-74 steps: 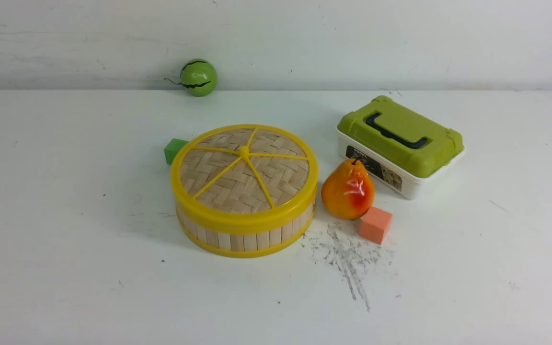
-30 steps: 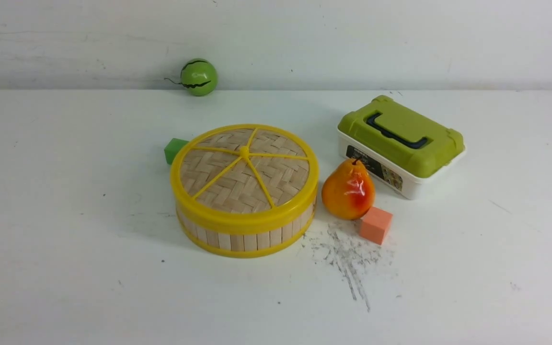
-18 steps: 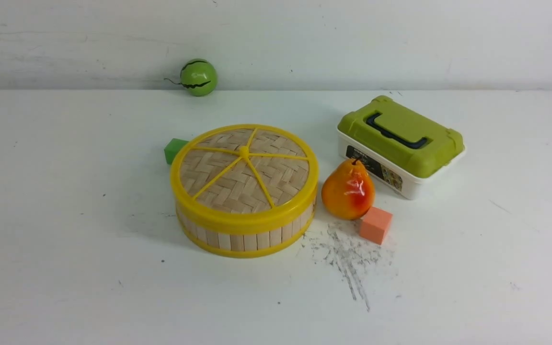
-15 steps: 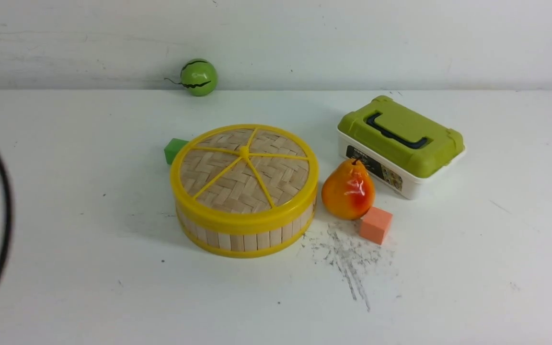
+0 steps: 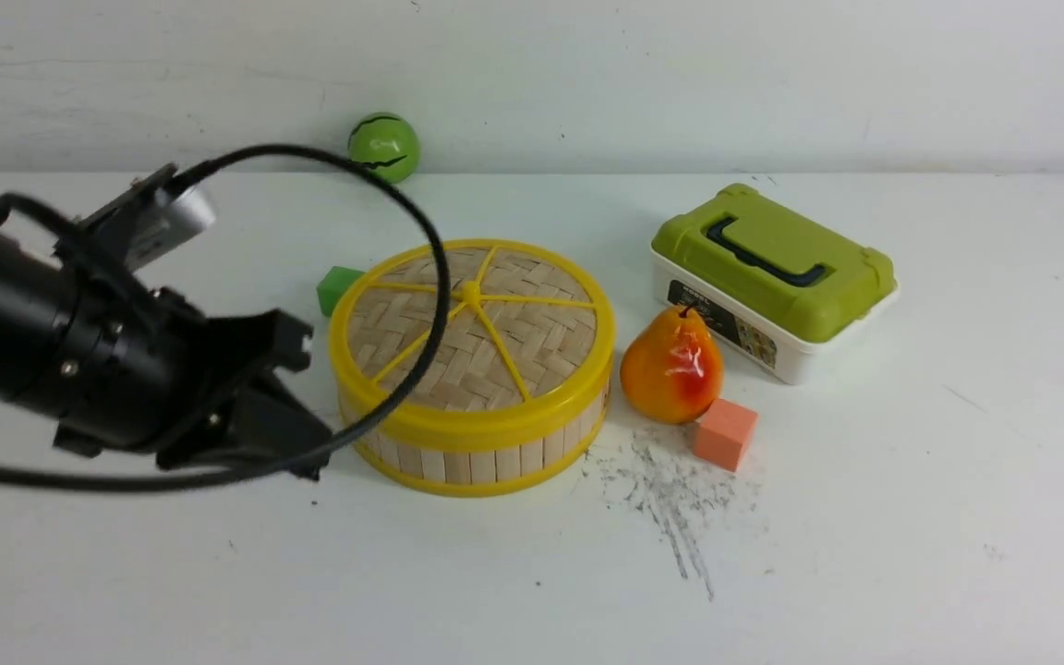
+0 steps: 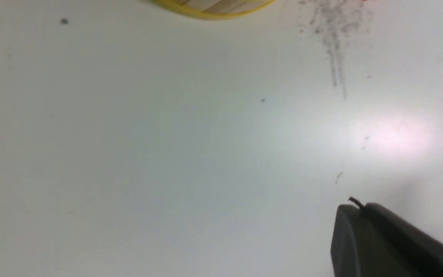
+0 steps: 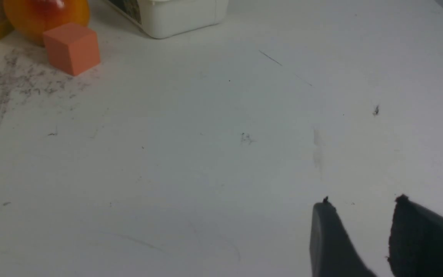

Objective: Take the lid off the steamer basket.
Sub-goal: Use the left arm to lift the lid of the steamer

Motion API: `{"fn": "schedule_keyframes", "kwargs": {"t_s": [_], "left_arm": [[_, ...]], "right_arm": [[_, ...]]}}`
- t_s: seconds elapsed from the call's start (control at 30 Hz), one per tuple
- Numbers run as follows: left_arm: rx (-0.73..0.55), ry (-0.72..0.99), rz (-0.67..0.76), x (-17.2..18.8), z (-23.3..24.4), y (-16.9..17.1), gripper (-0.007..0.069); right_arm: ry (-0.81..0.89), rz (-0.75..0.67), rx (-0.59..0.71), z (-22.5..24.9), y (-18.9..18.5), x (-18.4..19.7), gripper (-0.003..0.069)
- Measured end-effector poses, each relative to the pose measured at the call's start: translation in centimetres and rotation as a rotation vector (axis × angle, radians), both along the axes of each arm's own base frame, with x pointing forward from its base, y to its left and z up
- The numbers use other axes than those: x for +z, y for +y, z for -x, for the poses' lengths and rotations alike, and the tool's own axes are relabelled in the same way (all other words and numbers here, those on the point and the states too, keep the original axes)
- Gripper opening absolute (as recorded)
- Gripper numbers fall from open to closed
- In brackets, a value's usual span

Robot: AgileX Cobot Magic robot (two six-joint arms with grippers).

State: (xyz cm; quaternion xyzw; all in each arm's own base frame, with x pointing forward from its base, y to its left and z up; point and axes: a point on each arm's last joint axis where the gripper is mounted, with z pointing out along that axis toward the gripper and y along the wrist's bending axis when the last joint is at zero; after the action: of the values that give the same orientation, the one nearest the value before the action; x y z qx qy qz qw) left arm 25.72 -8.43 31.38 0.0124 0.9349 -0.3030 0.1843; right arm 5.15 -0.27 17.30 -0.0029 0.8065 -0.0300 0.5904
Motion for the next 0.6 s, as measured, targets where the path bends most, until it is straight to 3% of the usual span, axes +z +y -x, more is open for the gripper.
{"fn": "schedule_keyframes", "kwargs": {"t_s": [0.43, 0.6], "left_arm": [[-0.035, 0.028, 0.003, 2.6, -6.8, -1.3, -0.0013], [-0.071, 0.022, -0.047, 2.3, -7.9, -3.2, -0.0013]], "right_arm": [[0.0, 0.0, 0.0, 0.0, 0.0, 0.0, 0.0239], [0.0, 0.0, 0.0, 0.0, 0.0, 0.0, 0.0239]]}}
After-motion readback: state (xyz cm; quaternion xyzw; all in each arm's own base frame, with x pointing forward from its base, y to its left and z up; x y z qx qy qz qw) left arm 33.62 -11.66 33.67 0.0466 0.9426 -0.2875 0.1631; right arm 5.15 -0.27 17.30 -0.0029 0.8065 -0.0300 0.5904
